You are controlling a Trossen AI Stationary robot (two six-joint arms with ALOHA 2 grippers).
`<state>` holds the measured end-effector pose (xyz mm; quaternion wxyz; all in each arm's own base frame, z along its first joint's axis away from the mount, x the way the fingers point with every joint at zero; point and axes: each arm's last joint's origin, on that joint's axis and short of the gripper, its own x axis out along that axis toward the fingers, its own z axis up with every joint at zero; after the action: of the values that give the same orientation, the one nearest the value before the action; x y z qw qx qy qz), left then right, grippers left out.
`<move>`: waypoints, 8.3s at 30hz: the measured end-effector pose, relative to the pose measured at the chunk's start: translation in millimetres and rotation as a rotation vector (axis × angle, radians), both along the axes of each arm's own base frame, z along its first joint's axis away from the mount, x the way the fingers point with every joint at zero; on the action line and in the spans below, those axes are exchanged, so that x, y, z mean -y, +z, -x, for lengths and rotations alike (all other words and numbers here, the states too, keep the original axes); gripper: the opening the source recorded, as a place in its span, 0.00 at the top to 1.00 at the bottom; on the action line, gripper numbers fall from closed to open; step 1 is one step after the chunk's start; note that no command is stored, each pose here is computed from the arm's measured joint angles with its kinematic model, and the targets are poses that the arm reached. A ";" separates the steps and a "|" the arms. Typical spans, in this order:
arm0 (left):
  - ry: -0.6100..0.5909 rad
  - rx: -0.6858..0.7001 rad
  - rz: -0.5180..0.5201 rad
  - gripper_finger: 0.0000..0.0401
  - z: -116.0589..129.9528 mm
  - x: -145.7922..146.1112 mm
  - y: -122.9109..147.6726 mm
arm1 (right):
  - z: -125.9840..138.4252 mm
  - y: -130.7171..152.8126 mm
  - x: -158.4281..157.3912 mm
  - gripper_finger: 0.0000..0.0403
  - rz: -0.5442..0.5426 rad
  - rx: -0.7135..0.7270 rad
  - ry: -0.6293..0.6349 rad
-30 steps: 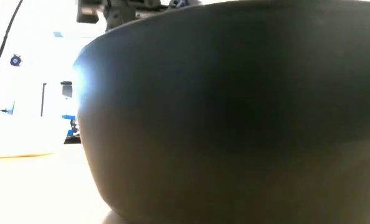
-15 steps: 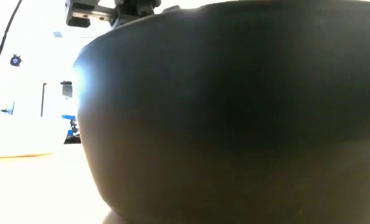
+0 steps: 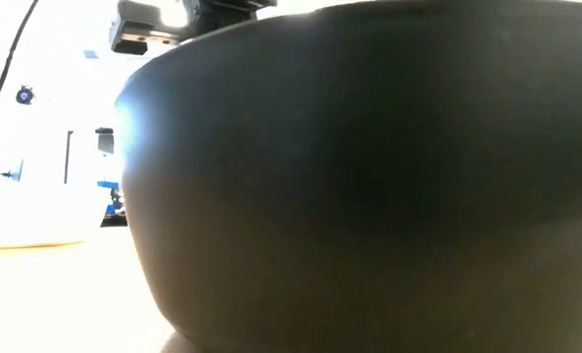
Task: Nest bowls inside each other
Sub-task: Stack the white bowl on top of the dark gray bowl, then stack the light gray bowl on top of the white bowl
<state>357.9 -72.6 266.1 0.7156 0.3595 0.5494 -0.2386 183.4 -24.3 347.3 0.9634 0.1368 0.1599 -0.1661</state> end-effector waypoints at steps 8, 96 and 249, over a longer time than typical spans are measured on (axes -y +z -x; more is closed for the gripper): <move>0.018 0.005 0.002 1.00 -1.4 -5.8 -10.6 | 0.0 0.0 0.0 0.98 0.000 0.000 0.000; -0.067 0.130 0.251 1.00 -28.6 7.8 -27.4 | 0.5 -1.5 0.0 0.98 -0.001 -0.017 0.000; 0.937 1.695 0.980 1.00 227.4 -91.0 32.1 | -214.6 -105.8 -131.9 0.98 0.158 -0.922 0.652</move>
<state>130.5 18.4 298.2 0.9480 -0.1629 -0.1958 0.1907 398.0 107.6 241.5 0.8026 -0.0788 0.5850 0.0858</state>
